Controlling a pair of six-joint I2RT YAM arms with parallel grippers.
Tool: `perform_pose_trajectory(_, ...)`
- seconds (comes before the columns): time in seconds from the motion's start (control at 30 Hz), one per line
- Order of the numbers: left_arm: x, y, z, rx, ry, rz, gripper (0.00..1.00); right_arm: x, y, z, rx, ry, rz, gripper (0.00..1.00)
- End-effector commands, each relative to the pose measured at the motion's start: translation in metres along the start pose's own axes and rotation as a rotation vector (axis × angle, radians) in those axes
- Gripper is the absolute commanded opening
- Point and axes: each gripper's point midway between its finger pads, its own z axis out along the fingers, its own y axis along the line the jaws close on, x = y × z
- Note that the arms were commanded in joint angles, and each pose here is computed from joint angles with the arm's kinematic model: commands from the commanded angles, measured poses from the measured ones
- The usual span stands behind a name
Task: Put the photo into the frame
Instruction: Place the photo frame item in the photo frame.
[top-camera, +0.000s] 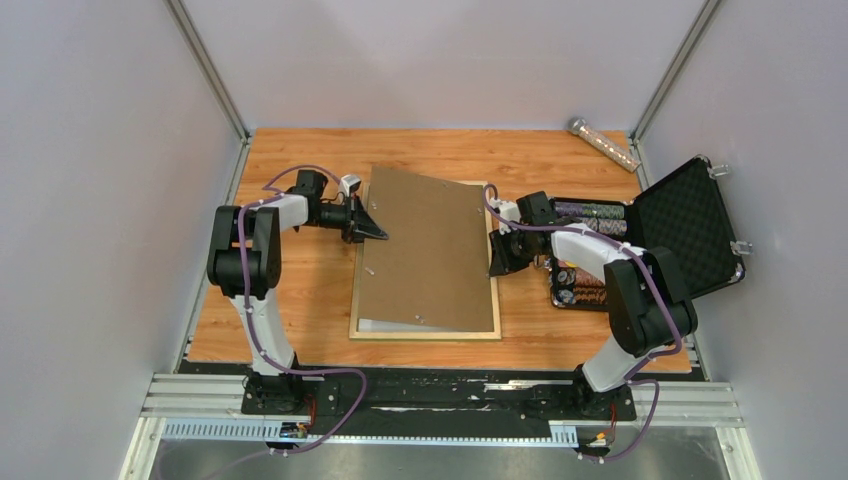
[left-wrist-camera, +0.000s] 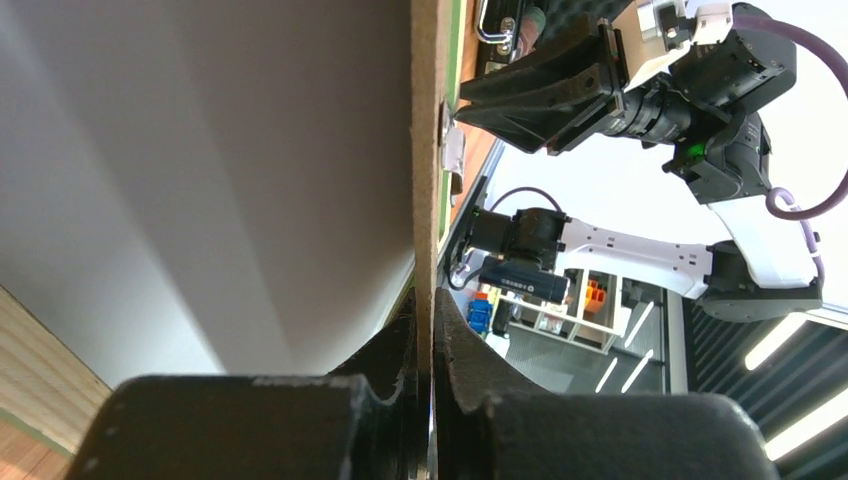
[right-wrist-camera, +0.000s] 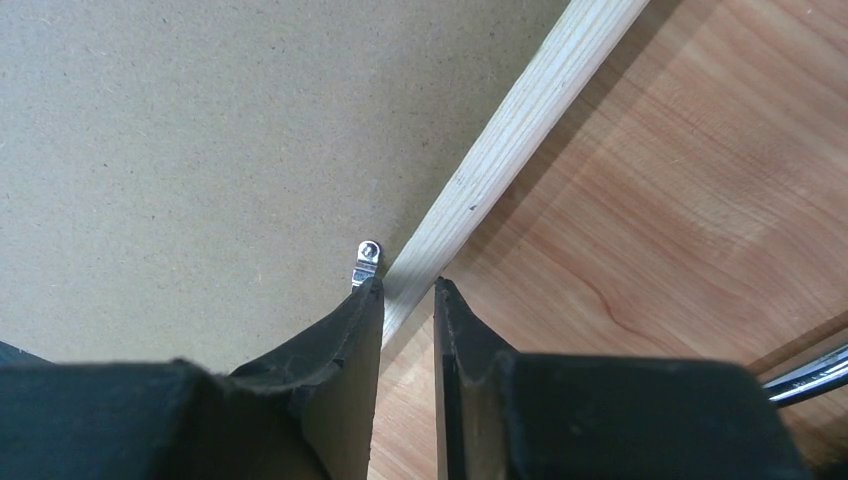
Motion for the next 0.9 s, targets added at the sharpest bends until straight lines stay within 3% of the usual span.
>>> perform_pose_trajectory(0.0, -0.004, 0.005, 0.004, -0.039, 0.004, 0.057, 0.10, -0.012, 0.014, -0.008, -0.040, -0.036, -0.049, 0.23)
perform_pose_trajectory(0.17, -0.003, 0.007, 0.003, -0.062, -0.002, 0.066, 0.13, -0.019, 0.008, -0.012, -0.007, -0.052, -0.054, 0.23)
perform_pose_trajectory(0.63, -0.003, 0.024, 0.002, -0.140, 0.015, 0.086, 0.43, -0.045, -0.004, -0.036, 0.022, -0.135, -0.025, 0.23)
perform_pose_trajectory(0.87, -0.003, 0.030, 0.003, -0.150, 0.019, 0.083, 0.53, -0.044, -0.004, -0.032, 0.011, -0.124, -0.016, 0.23)
